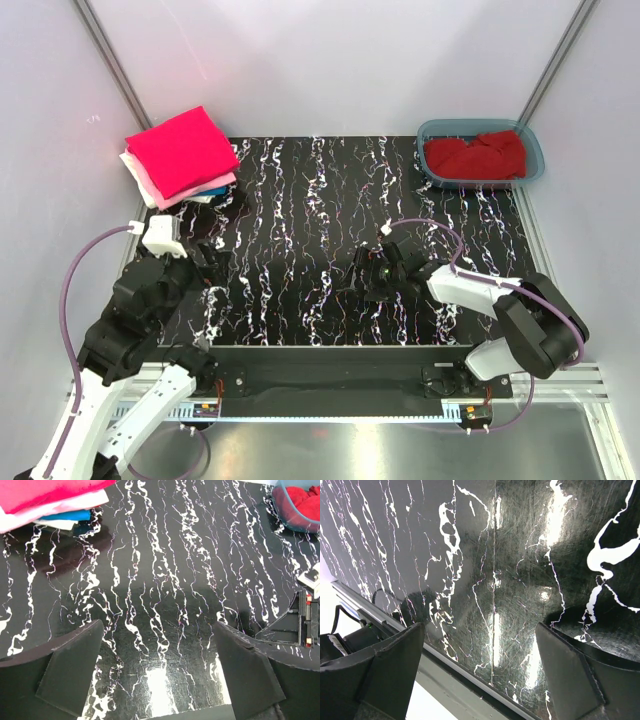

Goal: Fold and stack the t-shirts
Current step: Grab the tshirt from the pile

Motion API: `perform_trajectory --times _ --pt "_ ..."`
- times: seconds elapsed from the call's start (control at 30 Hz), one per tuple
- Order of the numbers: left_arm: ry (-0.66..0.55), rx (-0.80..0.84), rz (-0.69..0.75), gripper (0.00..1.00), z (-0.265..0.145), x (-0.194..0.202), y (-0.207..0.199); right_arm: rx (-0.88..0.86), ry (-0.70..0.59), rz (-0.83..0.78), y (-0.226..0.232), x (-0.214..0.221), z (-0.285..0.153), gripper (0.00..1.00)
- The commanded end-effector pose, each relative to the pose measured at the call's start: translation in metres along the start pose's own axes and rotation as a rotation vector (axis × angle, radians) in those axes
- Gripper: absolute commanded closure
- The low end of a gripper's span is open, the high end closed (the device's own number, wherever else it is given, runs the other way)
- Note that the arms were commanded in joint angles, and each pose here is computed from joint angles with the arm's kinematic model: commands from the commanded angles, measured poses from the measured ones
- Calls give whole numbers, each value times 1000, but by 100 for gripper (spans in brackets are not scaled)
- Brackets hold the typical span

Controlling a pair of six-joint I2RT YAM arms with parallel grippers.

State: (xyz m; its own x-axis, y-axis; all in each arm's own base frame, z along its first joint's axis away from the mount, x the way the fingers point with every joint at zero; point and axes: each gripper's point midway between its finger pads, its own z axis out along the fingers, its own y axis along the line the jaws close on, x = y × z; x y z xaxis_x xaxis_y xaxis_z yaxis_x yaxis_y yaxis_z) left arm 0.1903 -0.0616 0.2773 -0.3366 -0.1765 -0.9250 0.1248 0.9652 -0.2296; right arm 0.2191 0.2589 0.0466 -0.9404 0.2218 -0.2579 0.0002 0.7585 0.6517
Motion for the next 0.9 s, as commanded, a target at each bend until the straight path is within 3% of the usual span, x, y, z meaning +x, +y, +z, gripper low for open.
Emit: perform_trajectory --times 0.0,0.13,0.27,0.33,0.37,0.43,0.53,0.67,0.87 --pt "-40 -41 -19 1 -3 -13 6 -49 -31 -27 13 -9 -7 0" --pt "-24 -94 -36 1 -3 -12 13 -25 -118 -108 30 -36 -26 0" --pt "29 -154 -49 1 -6 -3 22 41 -427 -223 82 -133 -110 0" --pt "19 -154 -55 1 -2 3 24 131 -531 -230 80 -179 -143 0" --pt "12 -149 -54 1 -2 1 23 204 -589 -169 69 -222 -172 0" --pt "10 -153 -52 1 -1 1 23 291 -607 -103 52 -269 -195 0" --pt "23 -180 -54 1 1 3 27 413 -634 20 -2 -320 -219 0" --pt "13 -149 -52 1 1 3 23 521 -587 186 -71 -367 -213 0" --pt "-32 -132 -63 1 -6 -2 23 553 -586 288 -129 -416 -184 0"
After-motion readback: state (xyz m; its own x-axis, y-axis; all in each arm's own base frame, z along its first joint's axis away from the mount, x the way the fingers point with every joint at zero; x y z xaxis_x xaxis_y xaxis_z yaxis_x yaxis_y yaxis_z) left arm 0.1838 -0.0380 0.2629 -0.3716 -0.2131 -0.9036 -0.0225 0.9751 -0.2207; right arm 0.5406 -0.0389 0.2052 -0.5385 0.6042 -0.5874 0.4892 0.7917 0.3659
